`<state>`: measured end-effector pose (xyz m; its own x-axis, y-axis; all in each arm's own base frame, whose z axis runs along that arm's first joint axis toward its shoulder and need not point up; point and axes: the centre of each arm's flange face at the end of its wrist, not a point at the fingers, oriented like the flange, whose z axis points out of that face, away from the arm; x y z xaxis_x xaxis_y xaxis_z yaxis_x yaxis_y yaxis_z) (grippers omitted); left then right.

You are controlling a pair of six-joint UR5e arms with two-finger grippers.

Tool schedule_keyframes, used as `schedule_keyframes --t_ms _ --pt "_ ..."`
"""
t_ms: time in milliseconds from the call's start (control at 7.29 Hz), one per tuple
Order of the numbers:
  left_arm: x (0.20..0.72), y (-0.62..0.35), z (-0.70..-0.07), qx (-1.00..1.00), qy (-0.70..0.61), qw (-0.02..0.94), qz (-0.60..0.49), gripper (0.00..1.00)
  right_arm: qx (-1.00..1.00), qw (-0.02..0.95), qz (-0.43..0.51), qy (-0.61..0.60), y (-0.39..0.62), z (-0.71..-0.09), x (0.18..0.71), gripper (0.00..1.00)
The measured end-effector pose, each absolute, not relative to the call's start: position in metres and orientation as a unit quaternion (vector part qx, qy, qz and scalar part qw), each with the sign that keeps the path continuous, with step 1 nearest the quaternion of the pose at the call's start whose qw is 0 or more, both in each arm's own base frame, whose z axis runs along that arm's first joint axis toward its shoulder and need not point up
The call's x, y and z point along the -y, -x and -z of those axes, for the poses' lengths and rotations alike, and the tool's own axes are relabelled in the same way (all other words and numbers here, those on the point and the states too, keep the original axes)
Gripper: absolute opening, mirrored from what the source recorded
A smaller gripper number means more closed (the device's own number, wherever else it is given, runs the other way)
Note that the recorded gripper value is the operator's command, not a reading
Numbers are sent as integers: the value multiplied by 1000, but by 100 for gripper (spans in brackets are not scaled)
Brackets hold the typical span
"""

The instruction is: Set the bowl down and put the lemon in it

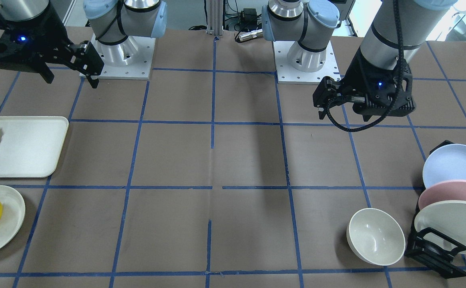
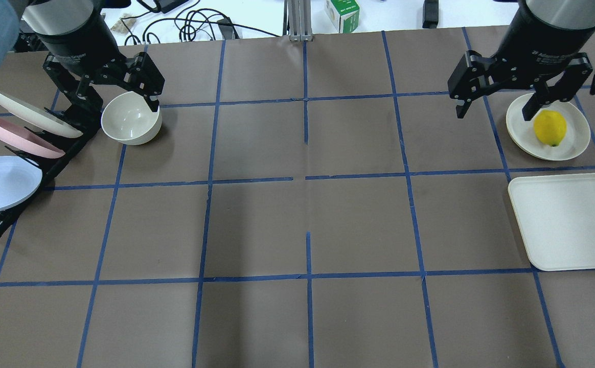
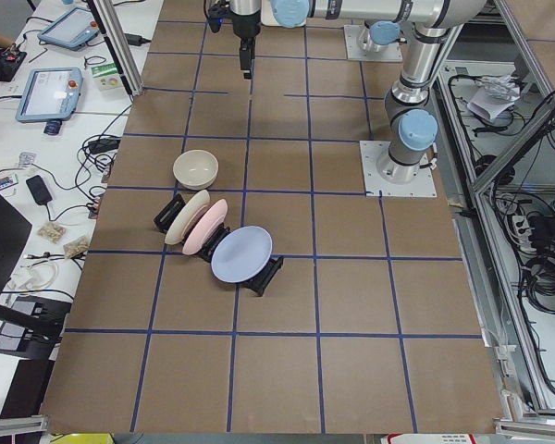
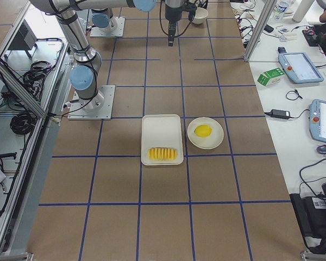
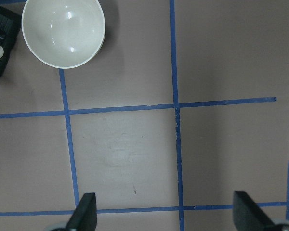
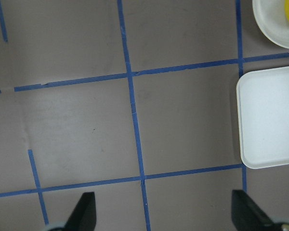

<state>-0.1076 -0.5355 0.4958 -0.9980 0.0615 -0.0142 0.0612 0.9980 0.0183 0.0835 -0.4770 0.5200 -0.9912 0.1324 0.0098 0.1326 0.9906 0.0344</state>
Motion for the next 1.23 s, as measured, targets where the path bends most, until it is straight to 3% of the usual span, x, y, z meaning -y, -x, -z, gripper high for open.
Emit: schedule_keyframes --t_ms 548,1234 --pt "523 126 -504 -999 -44 -7 -15 100 993 9 11 118 -23 -492 515 100" --pt "534 120 -496 -999 -47 -6 -11 100 1000 15 -12 23 100 -435 570 100"
